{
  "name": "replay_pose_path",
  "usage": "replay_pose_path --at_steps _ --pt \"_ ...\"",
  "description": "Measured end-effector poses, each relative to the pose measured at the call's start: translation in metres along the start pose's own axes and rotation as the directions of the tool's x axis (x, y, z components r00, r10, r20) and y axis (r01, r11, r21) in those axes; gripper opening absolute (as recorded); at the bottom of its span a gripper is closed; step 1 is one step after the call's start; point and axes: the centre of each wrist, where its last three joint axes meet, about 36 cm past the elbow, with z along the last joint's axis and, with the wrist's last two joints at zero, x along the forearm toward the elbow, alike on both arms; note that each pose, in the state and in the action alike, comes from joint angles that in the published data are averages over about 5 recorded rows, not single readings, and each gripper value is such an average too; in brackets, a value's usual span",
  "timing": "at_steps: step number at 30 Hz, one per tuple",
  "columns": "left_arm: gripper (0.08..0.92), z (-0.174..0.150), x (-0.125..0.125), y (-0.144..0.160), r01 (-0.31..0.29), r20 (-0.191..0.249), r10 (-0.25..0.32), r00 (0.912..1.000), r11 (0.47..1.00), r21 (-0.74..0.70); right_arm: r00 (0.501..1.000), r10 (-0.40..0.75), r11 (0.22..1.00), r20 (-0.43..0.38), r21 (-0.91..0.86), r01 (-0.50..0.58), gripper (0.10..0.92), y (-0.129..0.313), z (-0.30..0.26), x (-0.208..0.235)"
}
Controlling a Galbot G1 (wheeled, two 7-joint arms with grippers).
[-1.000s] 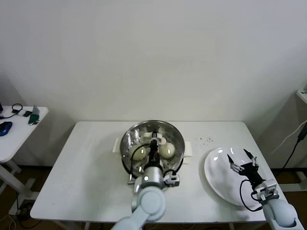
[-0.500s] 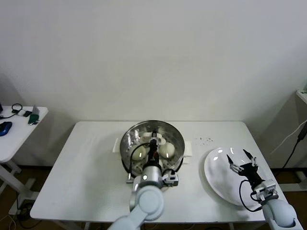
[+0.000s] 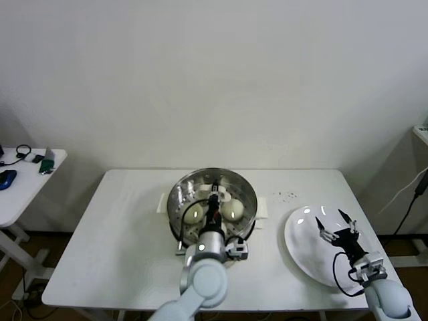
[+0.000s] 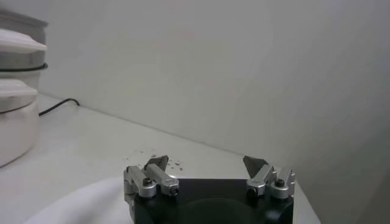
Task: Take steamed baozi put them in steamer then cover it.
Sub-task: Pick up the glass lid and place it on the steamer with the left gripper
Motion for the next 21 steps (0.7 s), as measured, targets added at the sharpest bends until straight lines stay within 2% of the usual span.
replay_pose_path --at_steps 12,21 --pt "0.165 0.001 0.002 -0.001 -0.003 -0.005 0.003 1.0000 1.000 -0.001 1.000 -0.003 1.000 -0.001 0.001 0.003 0.823 0.000 0.000 0.000" --pt "0.400 0.009 0.005 0.010 -0.001 0.005 0.001 1.0000 1.000 0.021 1.000 0.002 1.000 -0.012 -0.018 -0.002 0.823 -0.003 -0.004 0.000"
